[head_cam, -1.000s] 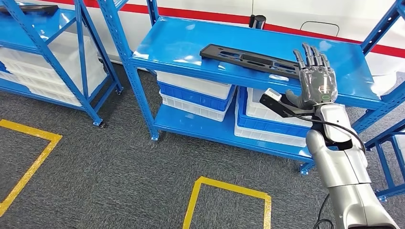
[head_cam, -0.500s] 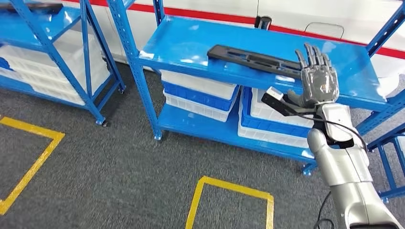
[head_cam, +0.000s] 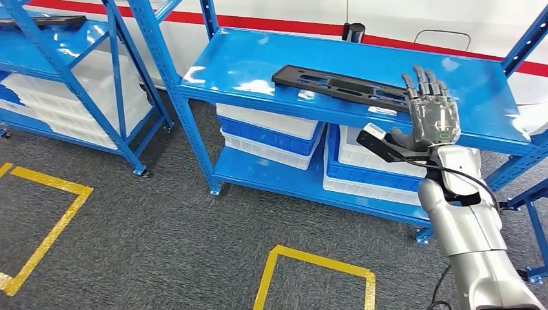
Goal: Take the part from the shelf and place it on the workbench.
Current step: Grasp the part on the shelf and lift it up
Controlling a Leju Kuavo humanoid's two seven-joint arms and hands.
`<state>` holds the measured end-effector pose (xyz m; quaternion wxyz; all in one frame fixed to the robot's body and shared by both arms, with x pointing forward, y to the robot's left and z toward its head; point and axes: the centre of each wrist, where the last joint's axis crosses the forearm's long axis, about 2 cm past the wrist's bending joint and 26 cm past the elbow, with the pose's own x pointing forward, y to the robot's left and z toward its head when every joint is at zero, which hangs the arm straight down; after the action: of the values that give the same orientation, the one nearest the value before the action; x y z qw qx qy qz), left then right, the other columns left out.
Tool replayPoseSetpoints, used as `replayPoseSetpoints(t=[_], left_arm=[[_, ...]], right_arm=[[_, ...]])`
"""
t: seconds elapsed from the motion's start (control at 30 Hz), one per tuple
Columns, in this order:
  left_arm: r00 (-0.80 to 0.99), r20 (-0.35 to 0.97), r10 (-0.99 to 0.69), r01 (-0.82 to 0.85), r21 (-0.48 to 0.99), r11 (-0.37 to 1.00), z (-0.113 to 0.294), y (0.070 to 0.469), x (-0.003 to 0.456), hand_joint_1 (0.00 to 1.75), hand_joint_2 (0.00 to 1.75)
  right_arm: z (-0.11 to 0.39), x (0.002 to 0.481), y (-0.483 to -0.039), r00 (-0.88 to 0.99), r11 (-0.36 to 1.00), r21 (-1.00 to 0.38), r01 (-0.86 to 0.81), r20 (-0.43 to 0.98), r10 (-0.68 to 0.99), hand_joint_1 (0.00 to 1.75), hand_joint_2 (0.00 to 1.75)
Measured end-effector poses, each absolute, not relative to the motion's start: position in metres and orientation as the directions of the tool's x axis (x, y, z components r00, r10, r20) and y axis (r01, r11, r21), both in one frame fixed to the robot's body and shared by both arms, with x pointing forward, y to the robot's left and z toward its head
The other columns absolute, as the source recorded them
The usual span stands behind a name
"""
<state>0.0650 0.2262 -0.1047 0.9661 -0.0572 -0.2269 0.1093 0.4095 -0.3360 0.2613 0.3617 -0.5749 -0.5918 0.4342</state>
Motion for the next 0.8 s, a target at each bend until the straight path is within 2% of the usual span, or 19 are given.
replayPoseSetpoints(t=[0.8], left_arm=[[0.874,0.421,0.244,-0.192,-0.163,0.968,-0.1048,0.2254,0.0638,0.0,0.0]], right_arm=[[0.2647,0.4172,-0.335,-0.1,-0.025,-0.929,0.37,-0.066,0.993,0.0,1.75]])
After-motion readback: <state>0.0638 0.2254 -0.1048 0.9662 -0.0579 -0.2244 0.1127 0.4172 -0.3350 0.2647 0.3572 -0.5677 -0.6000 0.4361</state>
